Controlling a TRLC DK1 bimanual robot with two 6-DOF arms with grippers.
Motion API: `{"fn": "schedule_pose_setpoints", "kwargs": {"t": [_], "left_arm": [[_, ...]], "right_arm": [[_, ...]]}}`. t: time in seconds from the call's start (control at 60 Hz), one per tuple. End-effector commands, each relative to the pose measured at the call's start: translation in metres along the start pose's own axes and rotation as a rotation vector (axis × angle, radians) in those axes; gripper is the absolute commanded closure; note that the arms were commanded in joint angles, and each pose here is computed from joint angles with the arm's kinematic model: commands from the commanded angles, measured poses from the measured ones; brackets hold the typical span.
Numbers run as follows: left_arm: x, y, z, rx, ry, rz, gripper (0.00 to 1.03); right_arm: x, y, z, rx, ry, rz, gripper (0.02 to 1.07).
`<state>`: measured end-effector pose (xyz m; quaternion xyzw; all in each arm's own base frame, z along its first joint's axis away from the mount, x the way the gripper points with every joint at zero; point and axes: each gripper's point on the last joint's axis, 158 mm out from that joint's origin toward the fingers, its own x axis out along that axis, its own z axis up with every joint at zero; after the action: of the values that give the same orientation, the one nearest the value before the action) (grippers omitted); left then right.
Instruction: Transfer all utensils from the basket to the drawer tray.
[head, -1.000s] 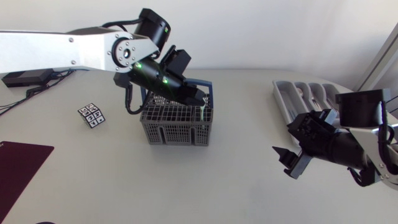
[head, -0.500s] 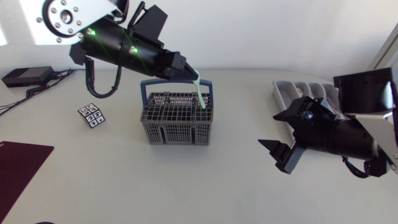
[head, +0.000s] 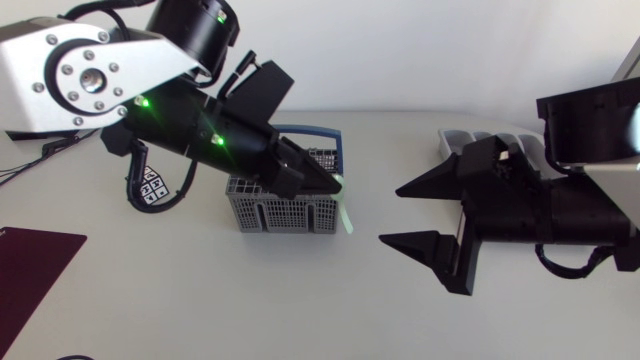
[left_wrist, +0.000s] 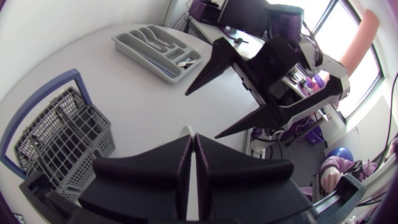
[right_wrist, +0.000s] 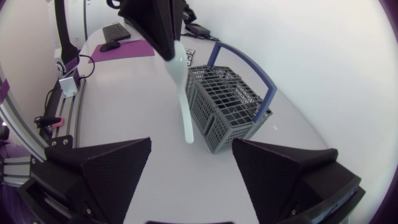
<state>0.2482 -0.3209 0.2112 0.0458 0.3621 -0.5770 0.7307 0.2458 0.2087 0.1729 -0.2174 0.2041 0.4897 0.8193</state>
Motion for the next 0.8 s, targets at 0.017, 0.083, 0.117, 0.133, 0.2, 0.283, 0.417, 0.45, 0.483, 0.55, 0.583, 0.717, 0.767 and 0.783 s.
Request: {"fn": "schedule_pose_setpoints", "kwargs": {"t": [0.017, 0.083, 0.117, 0.133, 0.2, 0.283, 0.417, 0.45, 0.483, 0.55, 0.583, 0.717, 0.767, 0.783], "left_arm": [[0.002, -0.024, -0.01, 0.058, 0.018, -0.063, 1.0], [0.002, -0.037, -0.013, 0.081, 0.022, -0.102, 1.0], [0.002, -0.041, -0.013, 0.088, 0.024, -0.112, 1.0], [0.002, -0.042, -0.014, 0.09, 0.027, -0.117, 1.0], [0.001, -0.048, -0.015, 0.096, 0.029, -0.141, 1.0], [0.0, -0.055, -0.015, 0.095, 0.026, -0.172, 1.0], [0.0, -0.058, -0.019, 0.094, 0.036, -0.183, 1.0], [0.0, -0.059, -0.019, 0.098, 0.037, -0.185, 1.0], [0.0, -0.06, -0.019, 0.099, 0.037, -0.186, 1.0], [0.0, -0.062, -0.02, 0.096, 0.038, -0.194, 1.0], [0.0, -0.062, -0.02, 0.095, 0.039, -0.196, 1.0], [0.0, -0.067, -0.022, 0.098, 0.043, -0.21, 1.0], [0.001, -0.068, -0.023, 0.099, 0.046, -0.215, 1.0], [0.001, -0.068, -0.023, 0.099, 0.046, -0.215, 1.0]], "right_arm": [[0.004, 0.016, -0.001, 0.008, -0.005, 0.058, 0.13], [0.005, 0.029, -0.001, -0.009, -0.011, 0.096, 0.13], [0.006, 0.035, -0.002, -0.021, -0.01, 0.112, 0.15], [0.007, 0.039, -0.002, -0.027, -0.01, 0.121, 0.17], [0.009, 0.052, -0.003, -0.045, -0.009, 0.155, 0.21], [0.01, 0.06, -0.003, -0.058, -0.008, 0.178, 0.28], [0.009, 0.064, -0.001, -0.065, -0.019, 0.184, 0.45], [0.009, 0.064, 0.0, -0.063, -0.021, 0.182, 0.5], [0.008, 0.064, 0.001, -0.065, -0.024, 0.181, 0.56], [0.007, 0.064, 0.001, -0.066, -0.026, 0.18, 0.65], [0.007, 0.065, 0.002, -0.07, -0.031, 0.182, 0.69], [0.006, 0.07, 0.006, -0.075, -0.037, 0.201, 0.83], [0.005, 0.07, 0.006, -0.072, -0.037, 0.203, 0.83], [0.005, 0.071, 0.006, -0.072, -0.037, 0.204, 0.83]]}}
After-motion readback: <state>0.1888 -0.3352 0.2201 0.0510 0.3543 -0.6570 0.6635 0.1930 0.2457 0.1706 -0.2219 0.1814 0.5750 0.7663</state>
